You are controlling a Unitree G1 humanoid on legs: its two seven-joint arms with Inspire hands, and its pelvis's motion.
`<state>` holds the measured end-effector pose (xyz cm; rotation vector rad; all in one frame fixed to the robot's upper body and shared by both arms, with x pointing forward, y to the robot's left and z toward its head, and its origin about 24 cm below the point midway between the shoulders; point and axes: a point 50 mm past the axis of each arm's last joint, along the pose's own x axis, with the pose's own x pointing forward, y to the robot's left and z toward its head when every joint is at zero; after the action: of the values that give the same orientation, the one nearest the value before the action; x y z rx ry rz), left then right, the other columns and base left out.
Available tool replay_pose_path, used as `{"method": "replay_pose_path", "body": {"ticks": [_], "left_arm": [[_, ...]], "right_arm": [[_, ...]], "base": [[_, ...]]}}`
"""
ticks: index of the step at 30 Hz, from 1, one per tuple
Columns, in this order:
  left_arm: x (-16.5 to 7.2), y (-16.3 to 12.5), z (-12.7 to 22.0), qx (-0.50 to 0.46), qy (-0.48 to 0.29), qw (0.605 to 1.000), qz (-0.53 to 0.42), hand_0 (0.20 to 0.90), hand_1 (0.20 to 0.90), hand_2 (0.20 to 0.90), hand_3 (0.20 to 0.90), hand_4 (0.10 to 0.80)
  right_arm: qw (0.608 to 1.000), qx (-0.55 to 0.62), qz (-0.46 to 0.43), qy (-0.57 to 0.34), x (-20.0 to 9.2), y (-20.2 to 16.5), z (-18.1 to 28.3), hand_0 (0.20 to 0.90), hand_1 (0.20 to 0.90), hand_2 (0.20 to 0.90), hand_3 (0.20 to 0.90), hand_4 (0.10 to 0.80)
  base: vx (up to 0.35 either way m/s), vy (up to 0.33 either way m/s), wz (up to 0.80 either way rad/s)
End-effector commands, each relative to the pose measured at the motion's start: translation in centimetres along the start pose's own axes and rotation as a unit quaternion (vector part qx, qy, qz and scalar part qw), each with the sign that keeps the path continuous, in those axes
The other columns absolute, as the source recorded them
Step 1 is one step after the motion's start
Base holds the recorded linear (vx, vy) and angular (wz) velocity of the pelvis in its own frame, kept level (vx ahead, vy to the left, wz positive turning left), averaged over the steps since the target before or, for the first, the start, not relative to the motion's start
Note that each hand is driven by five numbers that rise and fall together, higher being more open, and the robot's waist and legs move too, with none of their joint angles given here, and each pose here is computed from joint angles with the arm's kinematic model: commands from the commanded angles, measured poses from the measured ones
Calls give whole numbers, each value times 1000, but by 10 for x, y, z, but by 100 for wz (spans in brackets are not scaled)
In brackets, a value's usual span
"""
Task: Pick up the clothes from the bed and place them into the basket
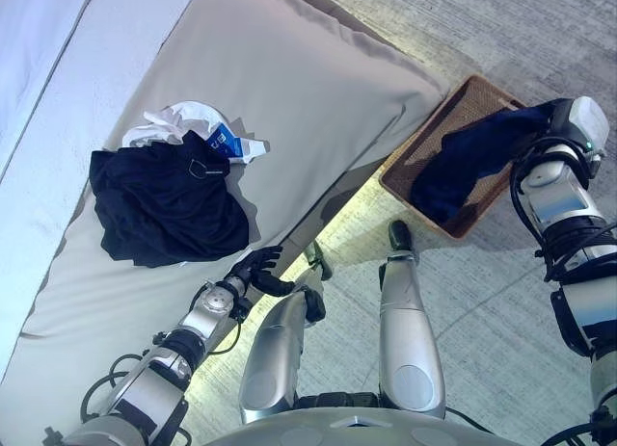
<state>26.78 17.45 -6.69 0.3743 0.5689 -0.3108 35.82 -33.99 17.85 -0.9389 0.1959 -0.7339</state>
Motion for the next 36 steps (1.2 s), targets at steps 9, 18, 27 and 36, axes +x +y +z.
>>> {"method": "replay_pose_path", "body": {"ticks": [9,18,27,36], "left_arm": [[-13,11,-22,-28,20,999,16,900,900,900,900,800],[-25,8,-52,-46,65,996,42,900,900,900,900,800],[-40,7,-96,-51,182,981,54,900,900,900,900,800],[-88,3,-163,-95,285,950,80,900,900,900,900,800]], "right_arm": [[998,-8,-47,40,15,-41,-25,900,900,900,900,800],[994,47,27,100,-13,7,-94,900,900,900,900,800],[970,89,82,213,-147,100,-205,900,900,900,900,800],[965,86,42,245,-178,115,-214,900,900,900,900,800]], "base": [[11,-36,11],[-6,-18,17],[200,-105,88],[105,56,39]]}}
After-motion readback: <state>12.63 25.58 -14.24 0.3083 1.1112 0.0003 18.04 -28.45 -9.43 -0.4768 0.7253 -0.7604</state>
